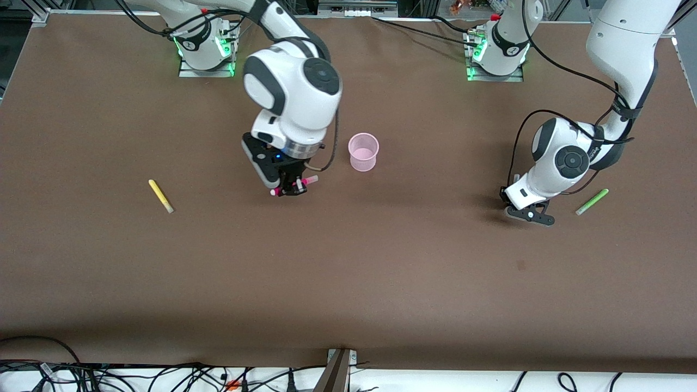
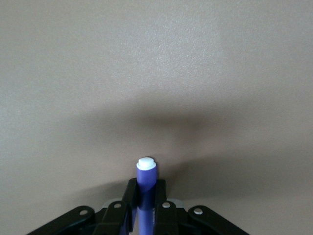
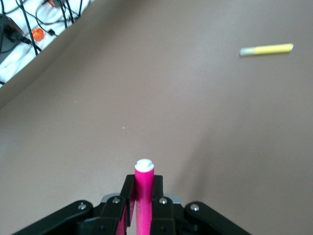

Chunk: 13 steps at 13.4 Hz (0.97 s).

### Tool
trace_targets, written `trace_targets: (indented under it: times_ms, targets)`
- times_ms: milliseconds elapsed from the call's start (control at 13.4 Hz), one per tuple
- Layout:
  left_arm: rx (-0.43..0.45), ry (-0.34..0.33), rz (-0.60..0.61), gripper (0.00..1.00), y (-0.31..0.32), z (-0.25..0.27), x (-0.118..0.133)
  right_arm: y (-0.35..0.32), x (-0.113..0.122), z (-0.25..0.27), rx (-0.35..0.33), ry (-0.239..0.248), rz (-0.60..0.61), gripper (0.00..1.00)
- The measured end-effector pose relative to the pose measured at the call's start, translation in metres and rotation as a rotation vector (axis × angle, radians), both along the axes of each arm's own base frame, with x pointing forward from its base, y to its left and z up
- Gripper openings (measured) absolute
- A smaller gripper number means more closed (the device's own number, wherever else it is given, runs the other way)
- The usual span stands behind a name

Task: Organize pens into pink holder with both arms
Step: 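Carry the pink marker with the right gripper to the pink cup, then lower the pink marker into the cup and open the right gripper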

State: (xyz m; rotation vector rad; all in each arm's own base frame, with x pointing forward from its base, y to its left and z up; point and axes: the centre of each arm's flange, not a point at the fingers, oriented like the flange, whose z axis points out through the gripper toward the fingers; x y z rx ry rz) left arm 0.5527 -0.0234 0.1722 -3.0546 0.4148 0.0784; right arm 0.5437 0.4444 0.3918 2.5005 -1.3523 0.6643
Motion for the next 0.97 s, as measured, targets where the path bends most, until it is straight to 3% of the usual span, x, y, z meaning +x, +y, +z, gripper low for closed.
trace_targets:
  times_ms: [374,598,747,972]
  targets:
    - [0.002,-0.041,-0.022,0.19,0.003,0.017,0.015,0.042,-0.017,0.013,0.025,-0.076,-0.032,0.17]
    - [0.019,-0.094,-0.046,0.19,0.005,0.055,0.029,0.086,-0.068,0.007,0.024,-0.115,-0.062,0.17]
    - [0.027,-0.125,-0.04,0.19,0.006,0.081,0.033,0.103,-0.097,0.001,-0.013,-0.113,-0.066,0.17]
    - [0.012,-0.154,-0.019,0.19,0.002,0.104,0.035,0.112,-0.116,-0.012,-0.065,-0.096,-0.06,0.17]
